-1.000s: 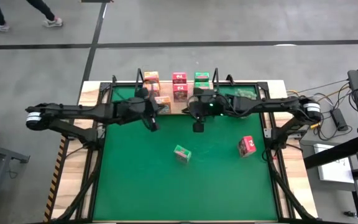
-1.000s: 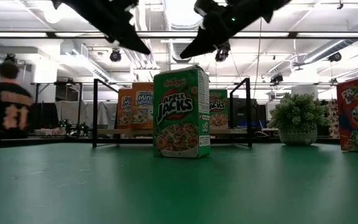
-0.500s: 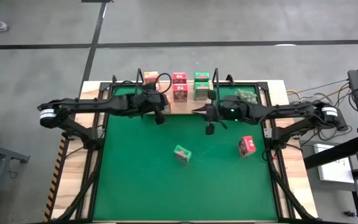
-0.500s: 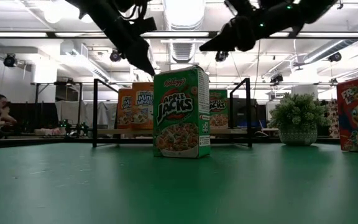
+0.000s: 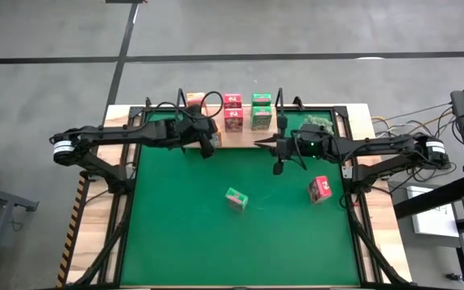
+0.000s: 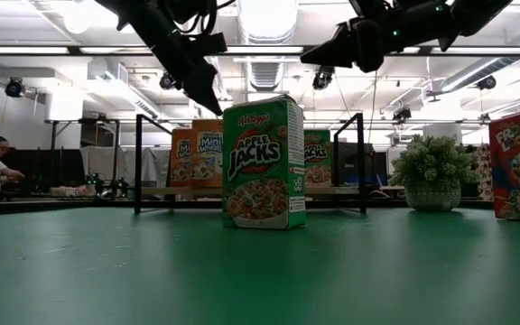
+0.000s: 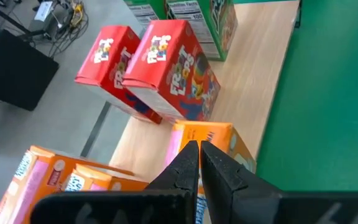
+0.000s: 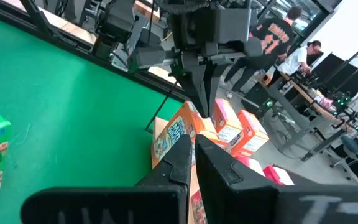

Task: Stack cereal on shelf
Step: Put the orange cereal box on the shelf aligned with the other orange cereal boxes

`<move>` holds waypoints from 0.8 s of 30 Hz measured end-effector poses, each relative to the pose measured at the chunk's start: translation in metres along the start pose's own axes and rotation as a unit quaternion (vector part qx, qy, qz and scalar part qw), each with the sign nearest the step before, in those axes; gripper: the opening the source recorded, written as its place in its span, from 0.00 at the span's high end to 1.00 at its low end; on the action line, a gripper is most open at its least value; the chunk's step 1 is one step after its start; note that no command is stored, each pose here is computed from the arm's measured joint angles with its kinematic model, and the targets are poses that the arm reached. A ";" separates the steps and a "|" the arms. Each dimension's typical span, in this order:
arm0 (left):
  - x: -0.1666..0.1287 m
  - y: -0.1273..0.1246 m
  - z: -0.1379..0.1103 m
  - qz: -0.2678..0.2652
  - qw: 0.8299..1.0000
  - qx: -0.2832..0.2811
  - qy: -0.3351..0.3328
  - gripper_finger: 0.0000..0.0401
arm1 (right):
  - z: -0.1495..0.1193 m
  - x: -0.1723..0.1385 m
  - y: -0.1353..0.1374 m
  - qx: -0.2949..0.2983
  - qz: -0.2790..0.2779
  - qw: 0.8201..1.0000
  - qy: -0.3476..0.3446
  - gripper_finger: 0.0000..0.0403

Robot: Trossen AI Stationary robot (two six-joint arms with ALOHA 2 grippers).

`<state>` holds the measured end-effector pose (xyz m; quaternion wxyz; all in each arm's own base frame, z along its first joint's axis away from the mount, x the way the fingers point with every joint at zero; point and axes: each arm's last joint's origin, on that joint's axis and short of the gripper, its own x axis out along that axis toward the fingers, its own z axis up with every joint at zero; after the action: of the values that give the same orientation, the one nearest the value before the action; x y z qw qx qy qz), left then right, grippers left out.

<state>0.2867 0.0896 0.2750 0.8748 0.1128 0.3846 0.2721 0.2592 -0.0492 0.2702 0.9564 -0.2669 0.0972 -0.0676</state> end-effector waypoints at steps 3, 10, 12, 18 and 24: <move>0.000 0.000 -0.001 -0.002 1.000 -0.002 0.007 1.00 | 0.000 0.000 0.000 0.000 0.000 1.000 0.001 0.97; 0.000 -0.001 -0.003 -0.002 1.000 -0.008 0.013 1.00 | 0.000 0.000 0.000 0.000 0.000 1.000 0.001 0.97; 0.000 0.000 -0.003 -0.002 1.000 -0.008 0.014 1.00 | 0.000 0.000 0.000 0.000 0.000 1.000 0.000 0.97; 0.001 0.001 -0.005 -0.001 1.000 -0.009 0.022 1.00 | 0.000 0.000 0.000 0.000 0.000 1.000 0.001 0.97; 0.001 0.001 -0.007 -0.002 1.000 -0.006 0.031 1.00 | 0.000 0.000 0.000 0.000 0.000 1.000 0.001 0.97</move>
<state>0.2816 0.0909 0.2699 0.8638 0.0983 0.4096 0.2764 0.2590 -0.0492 0.2701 0.9564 -0.2666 0.0983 -0.0674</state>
